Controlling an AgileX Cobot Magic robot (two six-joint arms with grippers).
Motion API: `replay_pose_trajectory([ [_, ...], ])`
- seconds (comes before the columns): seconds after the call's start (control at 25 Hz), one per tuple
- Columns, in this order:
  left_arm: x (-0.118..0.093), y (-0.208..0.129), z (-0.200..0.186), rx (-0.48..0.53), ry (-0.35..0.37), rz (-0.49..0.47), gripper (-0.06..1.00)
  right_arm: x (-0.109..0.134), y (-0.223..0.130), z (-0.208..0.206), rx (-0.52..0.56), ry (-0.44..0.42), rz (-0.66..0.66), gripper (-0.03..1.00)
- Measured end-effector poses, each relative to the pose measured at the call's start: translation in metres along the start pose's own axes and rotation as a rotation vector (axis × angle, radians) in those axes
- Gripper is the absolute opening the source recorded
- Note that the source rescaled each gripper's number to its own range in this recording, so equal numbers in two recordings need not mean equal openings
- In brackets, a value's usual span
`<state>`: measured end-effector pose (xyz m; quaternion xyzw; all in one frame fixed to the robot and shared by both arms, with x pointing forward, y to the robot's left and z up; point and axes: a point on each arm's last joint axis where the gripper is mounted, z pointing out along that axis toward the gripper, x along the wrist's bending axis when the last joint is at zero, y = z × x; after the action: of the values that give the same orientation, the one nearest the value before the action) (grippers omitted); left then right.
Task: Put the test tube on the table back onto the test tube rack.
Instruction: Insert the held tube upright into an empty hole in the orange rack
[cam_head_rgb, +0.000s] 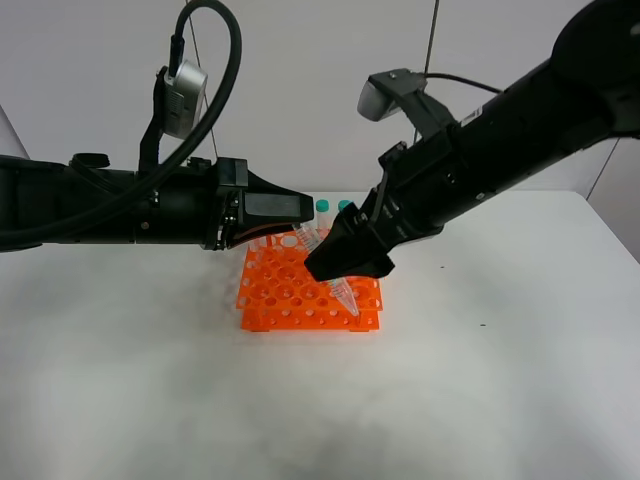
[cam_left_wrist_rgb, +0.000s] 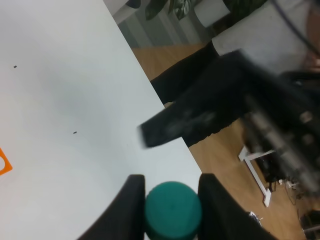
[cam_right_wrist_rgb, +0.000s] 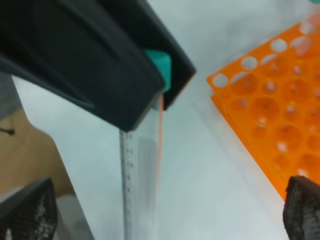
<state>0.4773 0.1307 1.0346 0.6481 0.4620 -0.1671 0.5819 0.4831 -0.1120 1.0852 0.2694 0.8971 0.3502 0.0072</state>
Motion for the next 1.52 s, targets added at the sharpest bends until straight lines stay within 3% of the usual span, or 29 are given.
replay_pose_trajectory([
  [0.16,0.0,0.0,0.0,0.0,0.0,0.0,0.0,0.0,0.008,-0.029,0.117,-0.095,0.022,0.97],
  [0.28,0.0,0.0,0.0,0.0,0.001,0.0,0.0,-0.014,0.009,-0.042,0.124,-0.198,0.085,0.96],
  [0.48,0.001,0.0,0.0,-0.002,0.007,0.001,0.0,-0.075,-0.011,-0.061,0.103,-0.388,0.365,0.95],
  [0.64,0.001,0.0,0.0,-0.003,0.011,0.001,0.0,-0.125,-0.043,-0.073,0.138,-0.473,0.58,0.95],
  [0.8,0.002,0.001,0.0,-0.007,0.021,0.001,0.0,-0.144,-0.066,-0.089,0.175,-0.513,0.73,0.95],
  [0.96,0.002,0.001,0.0,-0.009,0.025,0.0,0.0,-0.142,-0.079,-0.095,0.286,-0.515,0.798,0.95],
  [1.28,0.002,0.001,0.0,-0.009,0.026,0.0,0.0,-0.134,-0.097,-0.094,0.361,-0.551,0.862,0.94],
  [1.52,0.002,0.001,0.0,-0.009,0.026,0.0,0.0,-0.094,-0.122,-0.104,0.368,-0.568,0.877,0.94],
])
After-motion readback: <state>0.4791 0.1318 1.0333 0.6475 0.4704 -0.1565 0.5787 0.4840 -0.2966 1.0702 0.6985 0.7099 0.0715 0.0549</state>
